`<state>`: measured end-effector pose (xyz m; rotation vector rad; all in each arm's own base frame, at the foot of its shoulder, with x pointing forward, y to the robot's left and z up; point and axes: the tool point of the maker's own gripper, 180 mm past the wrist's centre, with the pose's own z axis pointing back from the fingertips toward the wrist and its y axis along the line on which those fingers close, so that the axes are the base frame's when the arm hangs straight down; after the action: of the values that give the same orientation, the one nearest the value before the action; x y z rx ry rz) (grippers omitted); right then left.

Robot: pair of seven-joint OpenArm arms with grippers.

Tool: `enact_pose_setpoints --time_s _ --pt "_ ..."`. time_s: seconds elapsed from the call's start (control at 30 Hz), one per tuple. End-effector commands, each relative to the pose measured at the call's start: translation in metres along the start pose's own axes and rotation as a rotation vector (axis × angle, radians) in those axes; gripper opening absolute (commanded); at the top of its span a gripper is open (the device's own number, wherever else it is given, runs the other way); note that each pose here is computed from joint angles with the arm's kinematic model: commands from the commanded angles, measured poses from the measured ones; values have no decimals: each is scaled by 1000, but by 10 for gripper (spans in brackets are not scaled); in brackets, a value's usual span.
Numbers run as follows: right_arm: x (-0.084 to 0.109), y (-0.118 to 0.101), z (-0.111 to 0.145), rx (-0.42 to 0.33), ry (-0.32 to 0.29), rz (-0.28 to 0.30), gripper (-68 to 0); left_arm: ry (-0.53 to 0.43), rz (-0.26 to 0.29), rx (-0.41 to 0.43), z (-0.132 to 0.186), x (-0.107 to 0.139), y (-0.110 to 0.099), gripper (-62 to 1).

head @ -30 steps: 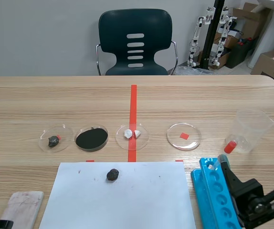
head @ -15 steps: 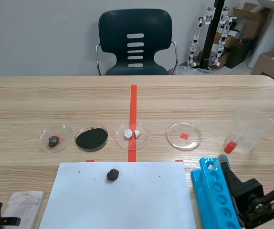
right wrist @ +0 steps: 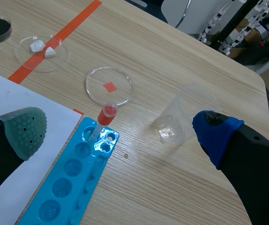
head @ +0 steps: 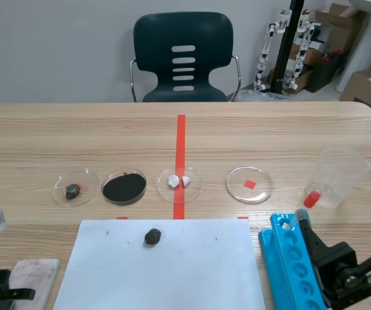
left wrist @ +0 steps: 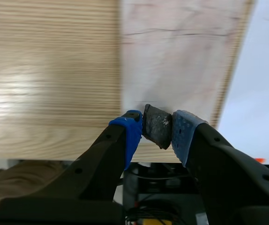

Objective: Rub the mineral on the streak plate below the first streak

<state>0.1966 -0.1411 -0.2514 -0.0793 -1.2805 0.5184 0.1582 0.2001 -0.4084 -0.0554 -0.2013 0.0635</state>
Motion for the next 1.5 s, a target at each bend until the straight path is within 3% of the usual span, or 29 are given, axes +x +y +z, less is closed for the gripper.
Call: enact_pose_setpoints --time_s 0.0,0.23,0.53,0.97,1.27,1.47 --pt "12 -4 -2 -13 -40 1 4 4 14 -44 -2 -2 -13 -498" --pt "12 -4 -2 -13 -40 1 4 4 4 -125 -1 -2 -28 -498" --pt "12 -4 -2 -13 -40 1 4 4 3 -119 -1 -2 -27 -498" --pt "12 -4 -2 -13 -40 1 4 61 3 177 1 -12 26 -498" --pt "12 -4 -2 -13 -40 1 4 65 9 164 0 -14 24 -498" --pt "12 -4 -2 -13 -40 1 4 68 27 49 -2 -14 3 -498"
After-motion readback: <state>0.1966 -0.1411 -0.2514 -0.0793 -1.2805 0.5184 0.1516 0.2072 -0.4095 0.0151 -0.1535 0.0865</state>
